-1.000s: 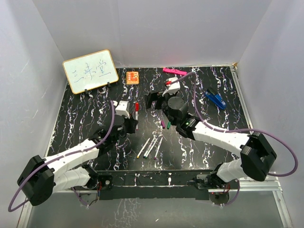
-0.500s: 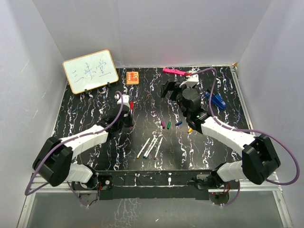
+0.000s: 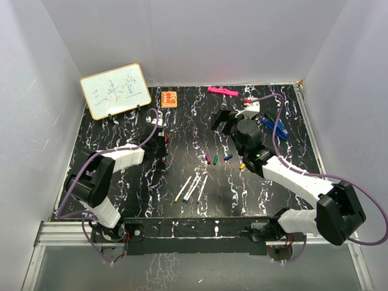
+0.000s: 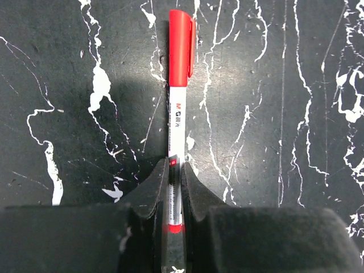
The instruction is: Insert the pens into the pen caps
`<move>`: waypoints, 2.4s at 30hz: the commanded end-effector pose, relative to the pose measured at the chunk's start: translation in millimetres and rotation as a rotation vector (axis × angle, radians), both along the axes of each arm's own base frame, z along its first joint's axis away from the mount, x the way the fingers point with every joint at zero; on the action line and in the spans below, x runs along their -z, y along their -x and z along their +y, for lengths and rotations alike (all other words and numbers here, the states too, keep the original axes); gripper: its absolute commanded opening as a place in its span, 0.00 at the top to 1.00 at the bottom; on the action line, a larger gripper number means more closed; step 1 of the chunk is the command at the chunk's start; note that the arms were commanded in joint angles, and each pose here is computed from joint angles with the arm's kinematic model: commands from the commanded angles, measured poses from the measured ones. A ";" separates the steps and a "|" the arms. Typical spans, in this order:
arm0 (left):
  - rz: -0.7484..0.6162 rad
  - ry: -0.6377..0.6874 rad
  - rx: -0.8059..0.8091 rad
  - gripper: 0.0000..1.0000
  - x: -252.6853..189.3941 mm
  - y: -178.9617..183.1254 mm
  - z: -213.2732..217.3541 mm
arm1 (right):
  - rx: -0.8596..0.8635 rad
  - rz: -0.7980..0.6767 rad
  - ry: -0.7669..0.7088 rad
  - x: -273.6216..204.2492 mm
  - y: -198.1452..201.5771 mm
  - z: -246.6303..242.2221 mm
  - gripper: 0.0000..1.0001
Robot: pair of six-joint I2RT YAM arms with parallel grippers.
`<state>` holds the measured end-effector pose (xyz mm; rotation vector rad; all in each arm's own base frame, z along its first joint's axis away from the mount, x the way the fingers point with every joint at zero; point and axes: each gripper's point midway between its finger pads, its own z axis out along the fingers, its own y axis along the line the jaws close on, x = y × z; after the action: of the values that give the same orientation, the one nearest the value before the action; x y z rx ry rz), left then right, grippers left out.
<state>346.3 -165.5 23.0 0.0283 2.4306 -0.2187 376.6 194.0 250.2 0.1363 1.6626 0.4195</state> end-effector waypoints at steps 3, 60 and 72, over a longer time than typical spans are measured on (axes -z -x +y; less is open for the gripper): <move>0.045 0.044 0.016 0.89 6.5 -3.5 -6.4 | 0.059 0.004 0.012 -4.1 0.0 -11.7 0.02; 0.123 -0.065 0.430 0.62 -24.8 164.5 -62.5 | 0.213 0.241 0.032 76.9 15.0 -67.8 0.53; 0.160 -0.112 0.449 0.62 -17.0 172.9 -65.8 | 0.210 0.250 0.020 80.9 14.9 -67.2 0.53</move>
<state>171.8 -227.5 32.1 0.6365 2.5645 -0.3083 358.7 127.8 157.4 0.3253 1.9202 0.2046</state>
